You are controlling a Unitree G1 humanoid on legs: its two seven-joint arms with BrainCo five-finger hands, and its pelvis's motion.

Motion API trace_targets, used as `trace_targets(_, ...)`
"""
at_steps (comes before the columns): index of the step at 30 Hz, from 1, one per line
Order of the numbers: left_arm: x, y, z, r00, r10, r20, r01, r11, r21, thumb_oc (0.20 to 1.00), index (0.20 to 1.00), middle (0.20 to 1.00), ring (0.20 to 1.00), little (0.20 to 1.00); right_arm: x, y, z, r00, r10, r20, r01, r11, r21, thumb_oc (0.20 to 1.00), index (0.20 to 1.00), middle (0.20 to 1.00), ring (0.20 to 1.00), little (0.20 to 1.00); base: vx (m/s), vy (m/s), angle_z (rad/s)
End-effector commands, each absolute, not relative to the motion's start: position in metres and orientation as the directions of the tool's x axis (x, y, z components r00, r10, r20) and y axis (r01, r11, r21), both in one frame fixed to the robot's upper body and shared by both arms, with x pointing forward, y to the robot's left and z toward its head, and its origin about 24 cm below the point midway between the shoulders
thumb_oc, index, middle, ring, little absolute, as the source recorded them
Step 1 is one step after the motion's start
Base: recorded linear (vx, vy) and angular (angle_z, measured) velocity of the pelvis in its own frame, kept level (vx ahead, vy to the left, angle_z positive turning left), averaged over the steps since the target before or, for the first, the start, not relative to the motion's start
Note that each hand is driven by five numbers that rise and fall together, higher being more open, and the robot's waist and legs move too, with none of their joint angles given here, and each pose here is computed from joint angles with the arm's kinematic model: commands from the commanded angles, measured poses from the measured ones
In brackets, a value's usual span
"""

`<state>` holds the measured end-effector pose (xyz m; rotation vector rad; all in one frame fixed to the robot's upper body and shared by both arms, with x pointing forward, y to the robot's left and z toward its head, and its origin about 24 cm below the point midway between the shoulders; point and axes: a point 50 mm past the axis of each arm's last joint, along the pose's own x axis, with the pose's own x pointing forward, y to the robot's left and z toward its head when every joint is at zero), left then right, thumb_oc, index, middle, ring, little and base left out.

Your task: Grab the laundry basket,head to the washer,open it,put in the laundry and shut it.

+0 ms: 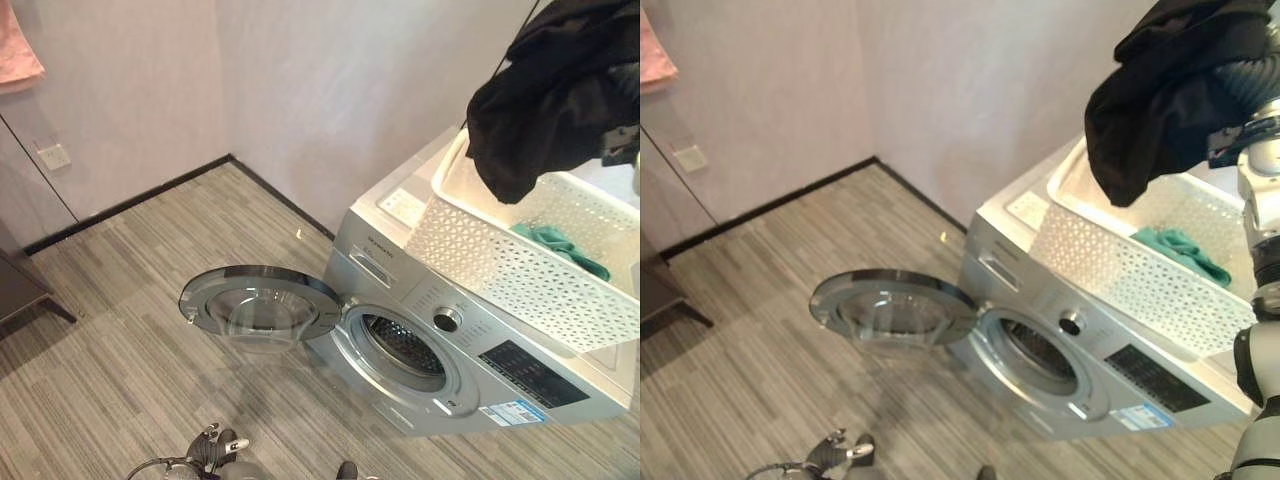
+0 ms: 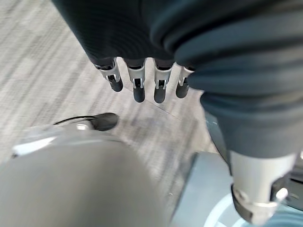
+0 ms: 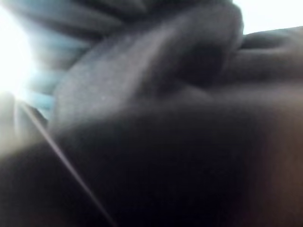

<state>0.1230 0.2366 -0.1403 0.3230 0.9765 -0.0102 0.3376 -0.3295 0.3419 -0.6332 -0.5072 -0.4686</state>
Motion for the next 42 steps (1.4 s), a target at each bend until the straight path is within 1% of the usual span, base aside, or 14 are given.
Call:
trace_targets(1, 0.149, 0.237, -0.127, 0.653, 0.106, -0.750, 0.219, 0.921, 0.321, 1.000, 1.000, 1.000, 1.000, 1.000, 0.301, -0.332, 0.401, 0.561, -0.260, 0.786, 0.700, 0.656, -0.283, 0.200, 0.200, 0.200, 0.200, 0.200, -0.01, 0.084, -0.04)
trace_targets(6, 0.182, 0.231, -0.095, 0.788, 0.030, -0.614, 0.238, 0.906, 0.350, 1.000, 1.000, 1.000, 1.000, 1.000, 0.275, -0.327, 0.410, 0.444, -0.218, 0.869, 0.751, 0.620, -0.227, 0.200, 0.200, 0.200, 0.200, 0.200, -0.02, 0.061, -0.08)
trace_targets(13, 0.209, 0.234, -0.047, 0.906, -0.032, -0.423, 0.219, 0.889, 0.402, 1.000, 1.000, 1.000, 1.000, 1.000, 0.245, -0.305, 0.398, 0.347, -0.090, 0.933, 0.729, 0.652, -0.208, 0.200, 0.200, 0.200, 0.200, 0.200, -0.03, 0.054, -0.10)
trace_targets(21, 0.217, 0.233, 0.011, 0.965, -0.144, -0.218, 0.223, 0.889, 0.401, 1.000, 1.000, 1.000, 1.000, 1.000, 0.238, -0.292, 0.341, 0.491, 0.008, 0.871, 0.575, 0.748, -0.331, 0.200, 0.200, 0.200, 0.200, 0.200, -0.03, 0.036, -0.13)
trace_targets(22, 0.217, 0.232, 0.027, 0.972, -0.174, -0.160, 0.225, 0.888, 0.401, 1.000, 1.000, 1.000, 1.000, 1.000, 0.237, -0.287, 0.323, 0.547, 0.043, 0.836, 0.494, 0.790, -0.364, 0.200, 0.200, 0.200, 0.200, 0.200, -0.02, 0.019, -0.07)
trace_targets(28, 0.228, 0.223, 0.052, 0.965, -0.255, -0.063, 0.261, 0.897, 0.356, 1.000, 1.000, 1.000, 1.000, 1.000, 0.222, -0.266, 0.289, 0.648, 0.224, 0.728, 0.245, 0.844, -0.477, 0.200, 0.200, 0.200, 0.200, 0.200, -0.02, 0.004, -0.05)
trace_targets(30, 0.228, 0.223, 0.052, 0.964, -0.259, -0.065, 0.265, 0.896, 0.356, 1.000, 1.000, 1.000, 1.000, 1.000, 0.221, -0.266, 0.288, 0.650, 0.222, 0.727, 0.245, 0.844, -0.477, 0.200, 0.200, 0.200, 0.200, 0.200, 0.00, 0.000, 0.00)
trace_targets(32, 0.235, 0.213, 0.050, 0.944, -0.320, -0.082, 0.328, 0.878, 0.350, 1.000, 1.000, 1.000, 1.000, 1.000, 0.217, -0.249, 0.273, 0.691, 0.366, 0.623, 0.046, 0.839, -0.543, 0.200, 0.200, 0.200, 0.200, 0.200, -0.04, 0.007, 0.02)
trace_targets(33, 0.236, 0.206, 0.045, 0.920, -0.373, -0.119, 0.391, 0.861, 0.325, 1.000, 1.000, 1.000, 1.000, 1.000, 0.220, -0.235, 0.262, 0.703, 0.470, 0.534, -0.113, 0.815, -0.568, 0.200, 0.200, 0.200, 0.200, 0.200, 0.00, 0.000, 0.00)
trace_targets(34, 0.236, 0.206, 0.045, 0.920, -0.373, -0.119, 0.391, 0.862, 0.324, 1.000, 1.000, 1.000, 1.000, 1.000, 0.221, -0.235, 0.262, 0.703, 0.471, 0.533, -0.115, 0.815, -0.569, 0.200, 0.200, 0.200, 0.200, 0.200, -0.01, 0.018, -0.04)
trace_targets(36, 0.237, 0.201, 0.044, 0.890, -0.430, -0.149, 0.455, 0.832, 0.318, 1.000, 1.000, 1.000, 1.000, 1.000, 0.224, -0.219, 0.248, 0.697, 0.579, 0.423, -0.292, 0.768, -0.571, 0.200, 0.200, 0.200, 0.200, 0.200, 0.00, 0.013, -0.11)
trace_targets(37, 0.235, 0.195, 0.046, 0.852, -0.495, -0.173, 0.523, 0.784, 0.335, 1.000, 1.000, 1.000, 1.000, 1.000, 0.225, -0.205, 0.230, 0.683, 0.671, 0.289, -0.441, 0.694, -0.569, 0.200, 0.200, 0.200, 0.200, 0.200, 0.00, 0.010, -0.11)
trace_targets(40, 0.233, 0.192, 0.046, 0.823, -0.533, -0.195, 0.568, 0.760, 0.317, 1.000, 1.000, 1.000, 1.000, 1.000, 0.224, -0.198, 0.217, 0.663, 0.725, 0.183, -0.539, 0.633, -0.556, 0.200, 0.200, 0.200, 0.200, 0.200, -0.01, 0.003, -0.11)
trace_targets(42, 0.226, 0.188, 0.036, 0.784, -0.565, -0.257, 0.615, 0.761, 0.206, 1.000, 1.000, 1.000, 1.000, 1.000, 0.223, -0.193, 0.192, 0.655, 0.754, 0.044, -0.635, 0.581, -0.509, 0.200, 0.200, 0.200, 0.200, 0.200, -0.02, -0.005, -0.02)
